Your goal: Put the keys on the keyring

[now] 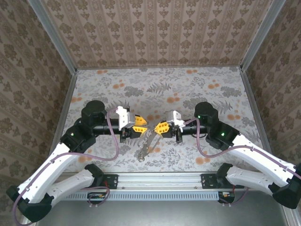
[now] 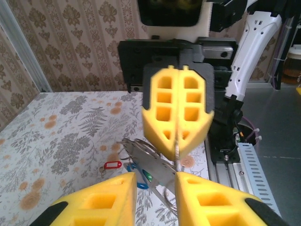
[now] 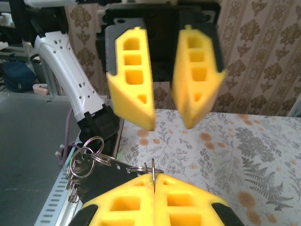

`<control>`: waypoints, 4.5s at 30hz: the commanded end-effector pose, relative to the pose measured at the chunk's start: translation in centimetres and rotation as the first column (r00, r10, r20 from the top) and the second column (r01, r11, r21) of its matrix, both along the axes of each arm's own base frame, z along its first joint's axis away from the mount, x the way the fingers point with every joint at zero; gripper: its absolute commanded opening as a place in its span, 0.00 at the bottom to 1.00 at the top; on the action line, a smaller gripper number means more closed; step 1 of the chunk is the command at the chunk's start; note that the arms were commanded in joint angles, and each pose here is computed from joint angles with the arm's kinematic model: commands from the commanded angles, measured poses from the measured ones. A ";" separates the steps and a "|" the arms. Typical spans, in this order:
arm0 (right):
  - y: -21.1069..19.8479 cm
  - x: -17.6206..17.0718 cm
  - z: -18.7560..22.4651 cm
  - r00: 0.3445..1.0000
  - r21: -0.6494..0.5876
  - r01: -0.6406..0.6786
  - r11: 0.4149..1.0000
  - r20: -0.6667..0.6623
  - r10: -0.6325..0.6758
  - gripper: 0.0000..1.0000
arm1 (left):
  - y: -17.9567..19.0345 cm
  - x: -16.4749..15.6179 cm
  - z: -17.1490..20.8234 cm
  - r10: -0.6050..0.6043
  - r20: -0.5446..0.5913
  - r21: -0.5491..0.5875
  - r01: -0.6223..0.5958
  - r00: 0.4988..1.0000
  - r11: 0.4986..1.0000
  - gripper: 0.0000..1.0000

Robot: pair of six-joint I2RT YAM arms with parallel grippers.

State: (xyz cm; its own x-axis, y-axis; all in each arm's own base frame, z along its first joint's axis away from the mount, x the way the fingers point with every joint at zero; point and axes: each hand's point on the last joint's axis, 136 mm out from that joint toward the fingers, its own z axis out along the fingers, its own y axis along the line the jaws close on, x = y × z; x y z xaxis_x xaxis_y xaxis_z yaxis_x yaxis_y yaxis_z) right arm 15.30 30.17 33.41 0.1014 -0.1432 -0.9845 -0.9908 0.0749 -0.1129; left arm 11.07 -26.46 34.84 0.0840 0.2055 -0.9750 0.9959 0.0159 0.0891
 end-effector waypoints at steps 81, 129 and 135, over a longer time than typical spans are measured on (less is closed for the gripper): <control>-1.4 7.7 5.8 0.877 0.142 0.161 0.977 -0.475 -0.075 0.00 | -1.4 4.7 -4.8 0.266 0.189 0.147 -0.295 0.945 0.944 0.00; -0.6 8.6 -0.2 0.886 -0.264 0.272 0.925 -0.305 -0.348 0.00 | 0.1 6.6 -5.9 0.364 0.275 0.278 -0.436 0.890 0.856 0.00; -0.5 8.1 0.6 0.899 -0.225 0.262 0.938 -0.296 -0.322 0.00 | 0.3 6.8 -6.0 0.378 0.263 0.278 -0.445 0.888 0.851 0.00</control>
